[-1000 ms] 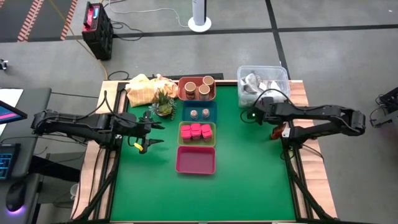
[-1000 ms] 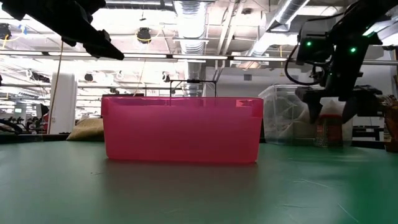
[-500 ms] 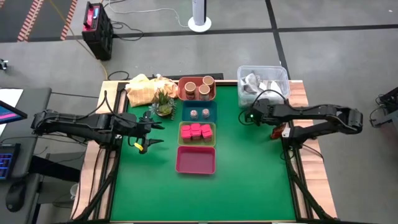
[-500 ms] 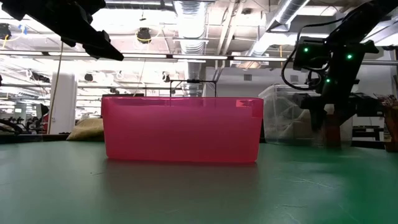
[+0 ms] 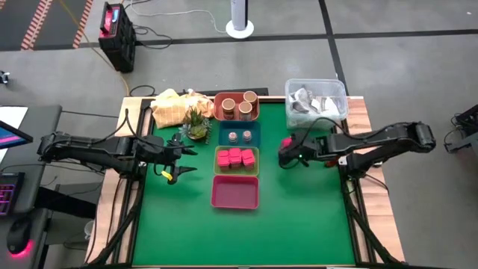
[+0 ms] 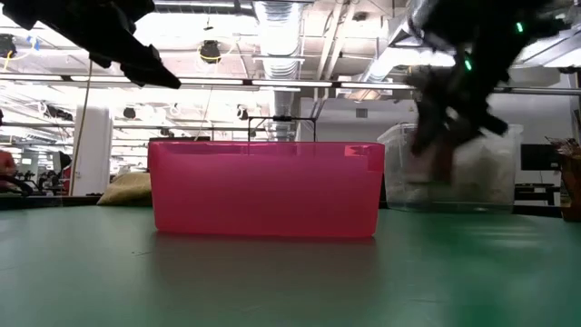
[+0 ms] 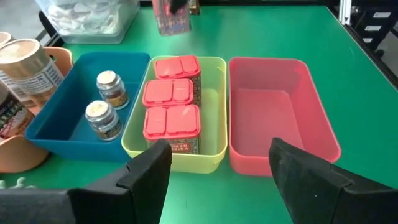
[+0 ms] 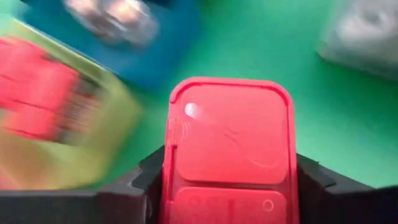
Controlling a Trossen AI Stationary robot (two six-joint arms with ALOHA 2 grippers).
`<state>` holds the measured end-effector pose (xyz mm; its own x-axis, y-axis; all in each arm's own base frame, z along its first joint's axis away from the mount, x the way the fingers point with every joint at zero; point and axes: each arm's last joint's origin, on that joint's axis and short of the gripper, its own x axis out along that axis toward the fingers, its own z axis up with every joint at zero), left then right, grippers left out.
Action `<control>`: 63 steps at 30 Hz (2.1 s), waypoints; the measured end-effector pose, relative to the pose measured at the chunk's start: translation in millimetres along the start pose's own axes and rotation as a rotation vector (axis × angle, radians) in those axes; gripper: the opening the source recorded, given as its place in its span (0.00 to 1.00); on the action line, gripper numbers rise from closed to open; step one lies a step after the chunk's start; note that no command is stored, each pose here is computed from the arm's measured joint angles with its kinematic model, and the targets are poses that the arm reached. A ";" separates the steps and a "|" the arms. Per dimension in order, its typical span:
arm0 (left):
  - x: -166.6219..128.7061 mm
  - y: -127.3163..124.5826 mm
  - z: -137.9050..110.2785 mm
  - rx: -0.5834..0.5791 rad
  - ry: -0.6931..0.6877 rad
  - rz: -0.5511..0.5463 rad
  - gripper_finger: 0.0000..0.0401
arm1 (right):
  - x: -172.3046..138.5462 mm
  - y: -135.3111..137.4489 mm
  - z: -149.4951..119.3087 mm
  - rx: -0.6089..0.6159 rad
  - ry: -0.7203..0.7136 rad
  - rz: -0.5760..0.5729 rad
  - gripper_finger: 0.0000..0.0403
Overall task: Sort spices by type
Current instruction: Put the red spice can into the yellow bin
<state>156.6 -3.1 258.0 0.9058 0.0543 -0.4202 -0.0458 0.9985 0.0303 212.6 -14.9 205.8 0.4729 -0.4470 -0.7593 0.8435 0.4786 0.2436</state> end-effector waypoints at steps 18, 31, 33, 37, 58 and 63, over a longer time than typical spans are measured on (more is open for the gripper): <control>0.1 0.8 -1.4 -0.068 0.013 0.027 0.64 | -2.3 138.2 60.9 -0.280 0.044 -0.144 0.57; 0.0 0.8 -4.0 -0.069 0.040 0.028 0.64 | 24.6 178.9 62.1 -0.371 0.203 -0.363 0.57; 0.0 0.8 -4.4 -0.069 0.045 0.028 0.64 | 24.6 178.6 61.9 -0.363 0.206 -0.366 0.58; 0.0 0.8 -4.5 -0.064 0.045 0.028 0.64 | 25.3 181.5 62.6 -0.345 0.194 -0.338 0.58; 23.1 -7.8 -29.5 -0.109 0.196 0.006 0.64 | 41.5 185.0 59.8 -0.330 0.216 -0.305 0.58; 31.3 -12.4 -33.1 -0.099 0.234 -0.008 0.64 | 42.6 189.6 59.8 -0.316 0.202 -0.263 0.58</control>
<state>171.6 -13.5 214.5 0.7845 0.0357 -0.6191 -0.0906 0.9942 -0.0574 407.9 11.6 255.7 0.1676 -0.4428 -0.8808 0.7942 0.5900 -0.1454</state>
